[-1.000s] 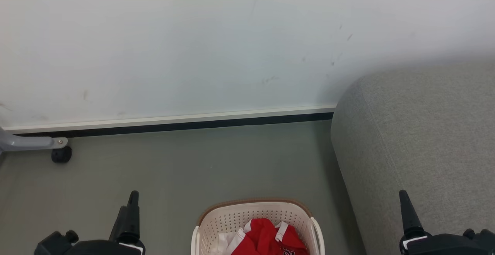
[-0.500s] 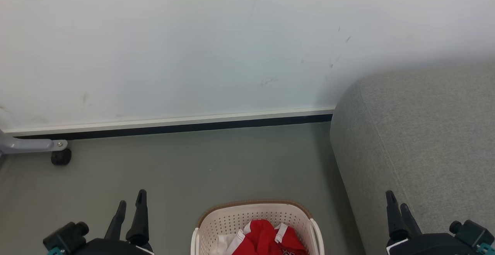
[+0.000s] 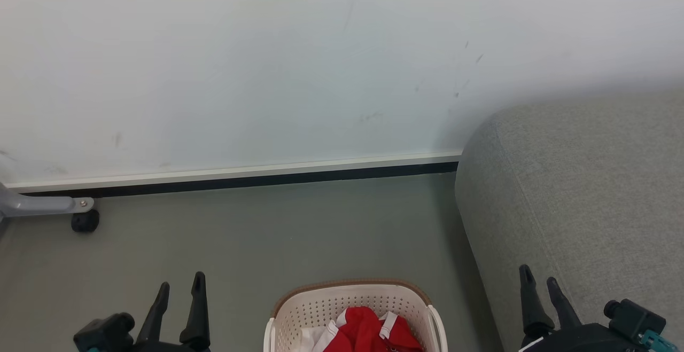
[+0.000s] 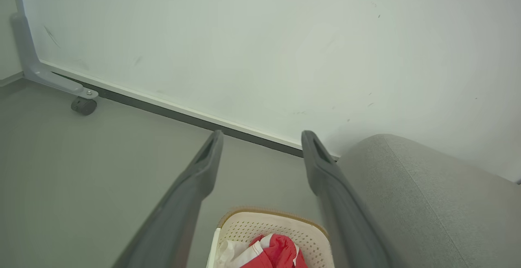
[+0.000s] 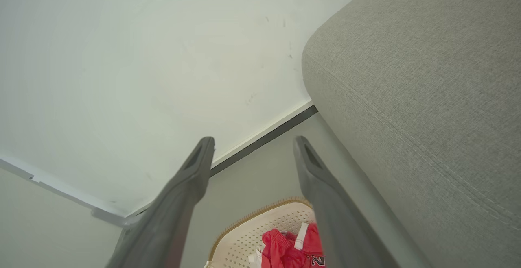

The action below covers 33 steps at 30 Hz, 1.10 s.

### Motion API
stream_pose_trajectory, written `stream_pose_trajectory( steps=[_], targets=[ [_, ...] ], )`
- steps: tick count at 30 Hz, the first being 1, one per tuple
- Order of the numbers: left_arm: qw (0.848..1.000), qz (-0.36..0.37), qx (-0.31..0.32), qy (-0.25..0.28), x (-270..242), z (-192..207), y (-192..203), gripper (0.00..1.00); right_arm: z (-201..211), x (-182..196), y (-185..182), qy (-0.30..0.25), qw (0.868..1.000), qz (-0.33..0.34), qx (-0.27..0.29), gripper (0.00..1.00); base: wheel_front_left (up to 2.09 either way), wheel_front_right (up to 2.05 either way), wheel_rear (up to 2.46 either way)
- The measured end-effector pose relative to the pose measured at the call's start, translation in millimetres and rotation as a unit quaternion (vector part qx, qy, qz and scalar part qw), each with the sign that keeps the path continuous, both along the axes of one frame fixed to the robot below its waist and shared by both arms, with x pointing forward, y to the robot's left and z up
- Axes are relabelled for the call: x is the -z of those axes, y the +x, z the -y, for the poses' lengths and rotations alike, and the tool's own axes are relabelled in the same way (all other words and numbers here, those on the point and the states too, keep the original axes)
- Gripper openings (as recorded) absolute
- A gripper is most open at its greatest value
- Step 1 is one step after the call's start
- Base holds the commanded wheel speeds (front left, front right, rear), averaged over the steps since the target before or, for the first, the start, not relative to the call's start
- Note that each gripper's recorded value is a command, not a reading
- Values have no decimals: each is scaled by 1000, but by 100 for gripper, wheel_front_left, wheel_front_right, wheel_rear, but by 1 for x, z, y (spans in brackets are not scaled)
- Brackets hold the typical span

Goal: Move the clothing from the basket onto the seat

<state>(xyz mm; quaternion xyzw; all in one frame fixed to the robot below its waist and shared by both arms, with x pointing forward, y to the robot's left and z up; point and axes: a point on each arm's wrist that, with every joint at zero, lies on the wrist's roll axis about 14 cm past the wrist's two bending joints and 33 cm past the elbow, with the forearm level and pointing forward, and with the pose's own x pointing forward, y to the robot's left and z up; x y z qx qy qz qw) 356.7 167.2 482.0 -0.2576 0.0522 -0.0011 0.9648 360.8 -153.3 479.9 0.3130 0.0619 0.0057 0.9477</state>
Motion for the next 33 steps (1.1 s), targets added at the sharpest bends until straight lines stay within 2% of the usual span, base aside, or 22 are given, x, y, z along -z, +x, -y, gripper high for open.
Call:
stream_pose_trajectory(
  steps=[19, 33],
  targets=[
    [992, 28, 3, 125, -3, 1, -12, 100, -14, -14, -7, -128, 990, 48, -27, 100, 0, 0, 0],
    [981, 48, 10, 189, -4, 5, -18, 100, -24, -20, -13, -217, 971, 85, -46, 100, 0, 0, 0]
  ],
)
